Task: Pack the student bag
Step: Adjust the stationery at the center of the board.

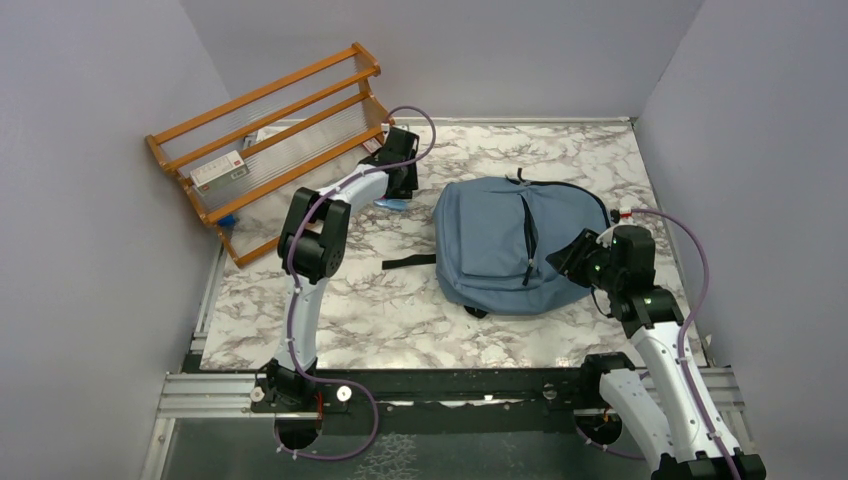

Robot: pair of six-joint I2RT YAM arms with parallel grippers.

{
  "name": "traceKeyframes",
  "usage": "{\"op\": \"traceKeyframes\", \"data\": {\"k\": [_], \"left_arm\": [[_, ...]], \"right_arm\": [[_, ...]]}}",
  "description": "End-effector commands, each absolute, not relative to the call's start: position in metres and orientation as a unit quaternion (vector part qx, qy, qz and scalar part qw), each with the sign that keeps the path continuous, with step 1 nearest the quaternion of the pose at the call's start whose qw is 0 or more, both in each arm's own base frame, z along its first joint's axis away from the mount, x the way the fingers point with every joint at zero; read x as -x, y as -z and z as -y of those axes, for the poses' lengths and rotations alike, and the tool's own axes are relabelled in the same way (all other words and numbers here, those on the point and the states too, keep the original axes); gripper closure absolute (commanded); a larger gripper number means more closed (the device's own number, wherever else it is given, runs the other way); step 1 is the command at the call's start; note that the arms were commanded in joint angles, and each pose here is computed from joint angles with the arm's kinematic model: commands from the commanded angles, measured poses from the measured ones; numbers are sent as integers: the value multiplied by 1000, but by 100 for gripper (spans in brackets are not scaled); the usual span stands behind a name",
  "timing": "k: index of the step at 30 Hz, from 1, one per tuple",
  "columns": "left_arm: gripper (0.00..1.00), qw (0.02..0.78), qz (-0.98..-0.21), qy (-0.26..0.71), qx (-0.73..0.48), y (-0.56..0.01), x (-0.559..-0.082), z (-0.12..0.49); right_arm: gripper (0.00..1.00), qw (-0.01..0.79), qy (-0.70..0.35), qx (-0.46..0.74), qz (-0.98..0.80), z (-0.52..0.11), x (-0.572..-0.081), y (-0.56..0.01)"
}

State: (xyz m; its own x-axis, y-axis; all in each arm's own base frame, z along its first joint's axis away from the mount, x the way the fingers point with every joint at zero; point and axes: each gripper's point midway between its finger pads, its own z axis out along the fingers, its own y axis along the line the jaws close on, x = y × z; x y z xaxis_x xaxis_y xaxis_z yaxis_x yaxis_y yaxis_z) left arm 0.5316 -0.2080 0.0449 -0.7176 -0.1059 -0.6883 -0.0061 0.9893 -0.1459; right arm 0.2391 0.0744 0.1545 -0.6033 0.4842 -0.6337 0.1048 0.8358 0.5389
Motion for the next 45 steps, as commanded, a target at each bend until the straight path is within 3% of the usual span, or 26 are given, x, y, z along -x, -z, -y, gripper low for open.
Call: {"op": "traceKeyframes", "data": {"k": [1,21,38,45], "left_arm": [[54,363,-928,83,9,-40,-524,210],[54,336,-935,98,-47,-54,-468,195],[54,326,-942,81,-17,-60,-398,160],[54,356,-928,110,-22,-89,-404,169]], "right_arm": [[59,412,-237,-157,-866,-78,-238,-156],[59,412,-243,-152,-865,-80,-237,-157],[59,412,-244,-152,-865,-80,-237,-156],[59,407,-242,-151,-868,-80,-238,-153]]}}
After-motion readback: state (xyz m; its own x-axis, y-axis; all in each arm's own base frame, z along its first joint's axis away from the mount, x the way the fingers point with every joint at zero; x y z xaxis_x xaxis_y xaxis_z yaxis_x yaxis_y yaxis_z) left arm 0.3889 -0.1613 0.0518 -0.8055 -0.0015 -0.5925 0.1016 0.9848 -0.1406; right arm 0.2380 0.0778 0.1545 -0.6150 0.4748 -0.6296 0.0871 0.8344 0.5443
